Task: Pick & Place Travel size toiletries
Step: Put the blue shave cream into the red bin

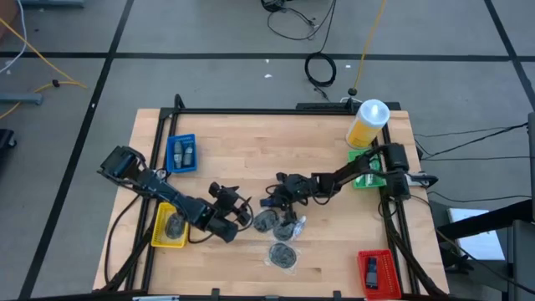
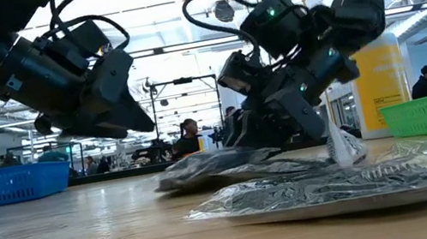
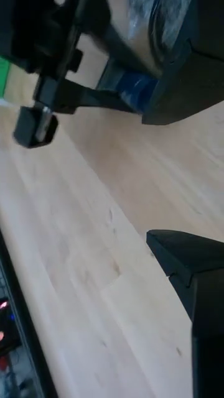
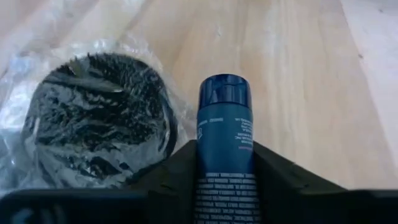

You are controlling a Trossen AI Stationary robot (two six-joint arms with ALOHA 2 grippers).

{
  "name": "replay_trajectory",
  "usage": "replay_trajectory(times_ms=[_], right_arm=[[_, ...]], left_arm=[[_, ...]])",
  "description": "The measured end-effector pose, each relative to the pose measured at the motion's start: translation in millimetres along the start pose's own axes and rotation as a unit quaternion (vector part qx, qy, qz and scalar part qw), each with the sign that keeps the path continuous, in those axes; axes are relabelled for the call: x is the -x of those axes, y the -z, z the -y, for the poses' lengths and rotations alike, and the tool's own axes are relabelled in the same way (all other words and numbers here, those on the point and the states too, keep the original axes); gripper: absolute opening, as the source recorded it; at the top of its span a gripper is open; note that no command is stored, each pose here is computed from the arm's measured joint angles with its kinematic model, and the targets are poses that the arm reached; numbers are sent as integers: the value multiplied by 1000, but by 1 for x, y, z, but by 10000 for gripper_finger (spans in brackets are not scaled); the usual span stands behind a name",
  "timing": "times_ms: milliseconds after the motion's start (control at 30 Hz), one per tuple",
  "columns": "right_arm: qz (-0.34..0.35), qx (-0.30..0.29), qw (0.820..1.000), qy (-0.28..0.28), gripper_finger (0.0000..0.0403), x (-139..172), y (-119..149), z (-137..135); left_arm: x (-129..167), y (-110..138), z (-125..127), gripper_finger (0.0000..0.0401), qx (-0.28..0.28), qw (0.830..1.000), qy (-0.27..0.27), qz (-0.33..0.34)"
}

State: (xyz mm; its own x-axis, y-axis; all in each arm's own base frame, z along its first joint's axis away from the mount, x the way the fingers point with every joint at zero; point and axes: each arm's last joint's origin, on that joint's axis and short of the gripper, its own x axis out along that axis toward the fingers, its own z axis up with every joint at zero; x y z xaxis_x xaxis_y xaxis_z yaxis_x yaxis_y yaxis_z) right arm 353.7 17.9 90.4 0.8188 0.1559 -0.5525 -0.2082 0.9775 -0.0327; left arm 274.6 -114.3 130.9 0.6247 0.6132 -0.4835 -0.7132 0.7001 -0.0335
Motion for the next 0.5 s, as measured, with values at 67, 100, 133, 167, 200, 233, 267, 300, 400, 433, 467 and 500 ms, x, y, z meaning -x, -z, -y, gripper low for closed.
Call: replay_trajectory(times_ms=[67, 100, 133, 167, 200, 233, 267, 300, 400, 433, 467, 500], right_arm=[[-20, 1, 1000, 10, 96, 8, -5, -3], [-28, 2, 999, 19, 88, 12, -8, -5], [-39, 3, 999, 29, 82, 18, -11, -7], [-53, 4, 998, 39, 77, 25, -15, -10], [-60, 5, 997, 51, 73, 32, -20, -14], [-67, 5, 996, 60, 70, 41, -26, -18], [-78, 6, 995, 68, 68, 50, -31, -23], [-91, 5, 993, 70, 67, 60, -35, -28], [-134, -6, 989, 56, 65, 95, -43, -47], [-148, -11, 988, 45, 65, 108, -45, -55], [-168, -17, 985, 28, 64, 120, -44, -63], [-187, -25, 982, 2, 64, 131, -43, -70]], left_arm=[[-1, -2, 2, 282, -6, 1000, 10, -1], [-1, -3, 3, 282, -13, 1000, 16, -1], [-1, -3, 5, 282, -19, 1000, 23, 0], [-1, -4, 6, 282, -28, 999, 29, -1], [-1, -5, 7, 282, -36, 999, 34, 0], [-1, -6, 8, 282, -43, 998, 38, 1], [-2, -6, 8, 282, -50, 998, 40, 0], [-3, -7, 8, 282, -56, 998, 43, -1], [-6, -9, 7, 282, -66, 997, 39, -2], [-7, -9, 6, 282, -66, 997, 37, -2], [-8, -10, 6, 282, -68, 997, 35, -2], [-8, -10, 5, 282, -69, 997, 34, -2]])
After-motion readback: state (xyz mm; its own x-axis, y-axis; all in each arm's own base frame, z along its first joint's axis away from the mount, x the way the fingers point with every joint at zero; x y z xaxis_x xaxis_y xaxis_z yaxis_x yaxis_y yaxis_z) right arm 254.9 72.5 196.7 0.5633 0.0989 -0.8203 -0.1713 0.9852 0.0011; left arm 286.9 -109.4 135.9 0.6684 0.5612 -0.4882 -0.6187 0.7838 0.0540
